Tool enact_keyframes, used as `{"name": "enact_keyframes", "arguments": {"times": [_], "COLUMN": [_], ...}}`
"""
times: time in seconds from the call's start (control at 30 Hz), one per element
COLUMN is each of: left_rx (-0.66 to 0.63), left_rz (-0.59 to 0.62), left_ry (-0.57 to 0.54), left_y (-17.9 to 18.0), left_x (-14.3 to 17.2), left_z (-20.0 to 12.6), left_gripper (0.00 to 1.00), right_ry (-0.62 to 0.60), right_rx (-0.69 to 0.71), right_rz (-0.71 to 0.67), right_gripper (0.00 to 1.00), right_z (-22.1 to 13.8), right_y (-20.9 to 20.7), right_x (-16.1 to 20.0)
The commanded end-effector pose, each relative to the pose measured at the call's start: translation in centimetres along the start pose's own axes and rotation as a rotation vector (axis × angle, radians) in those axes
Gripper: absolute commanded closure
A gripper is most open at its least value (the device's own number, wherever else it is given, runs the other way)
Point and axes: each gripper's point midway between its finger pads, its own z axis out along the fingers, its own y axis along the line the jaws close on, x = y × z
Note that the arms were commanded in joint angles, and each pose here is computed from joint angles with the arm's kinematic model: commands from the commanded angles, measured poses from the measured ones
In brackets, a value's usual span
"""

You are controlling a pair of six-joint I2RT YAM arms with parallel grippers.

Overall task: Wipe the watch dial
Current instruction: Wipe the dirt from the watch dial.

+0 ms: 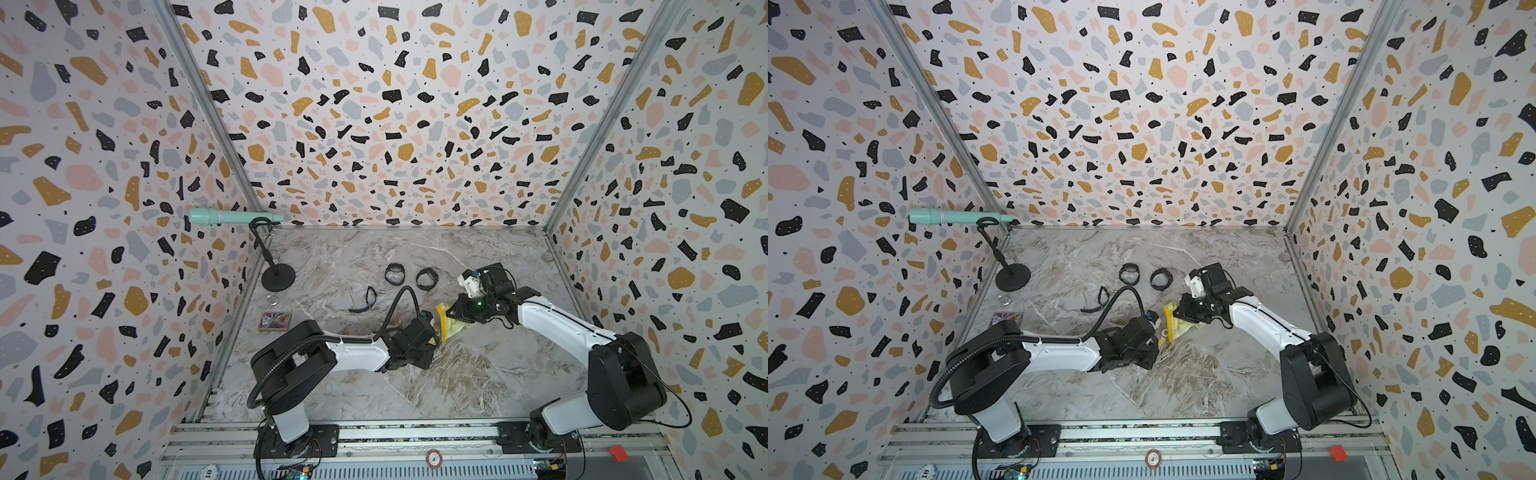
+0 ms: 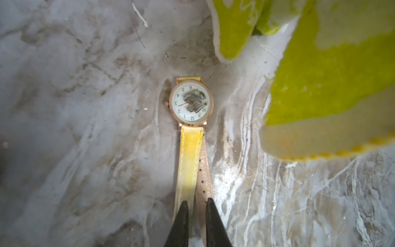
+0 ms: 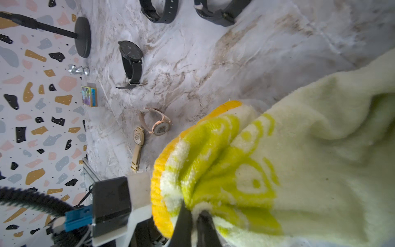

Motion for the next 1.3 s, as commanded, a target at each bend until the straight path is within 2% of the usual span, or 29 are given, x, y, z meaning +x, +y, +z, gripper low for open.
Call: {"name": "enact_keyframes", "arguments": {"times": [0.0,0.5,0.8,1.1,1.27], "left_rx": [-0.061,-0.042,-0.044,-0.035,-0.033], "left_rz": [0.001,-0.013,-0.008,-0.005,-0.001], "left_ry": [0.134,0.131,0.139,0.151,0.158], "left_y": [2.1,1.7,1.9,2.0,2.0], "left_x": [4.7,4.7,5.1,5.6,5.8], "left_z": [2.0,2.3,2.4,2.5,2.6], "left_gripper": [0.85,0.86,0.87,0.88,0.89], "right_ry": [0.012,0.088,0.137,0.159,0.13], "right_rx": [-0.065,-0.141,-0.125,0.008,0.085], "right_rz": [0.004,0.082,0.112,0.157,0.181], "right_gripper": [1.0,1.0,1.0,1.0,1.0], "right_z": [1.0,4.0,5.7,6.4,5.8], "right_y": [1.1,-0.6,-1.3,-4.6,-6.5], "right_x": [0.4,3.5,5.2,6.9,6.7]}}
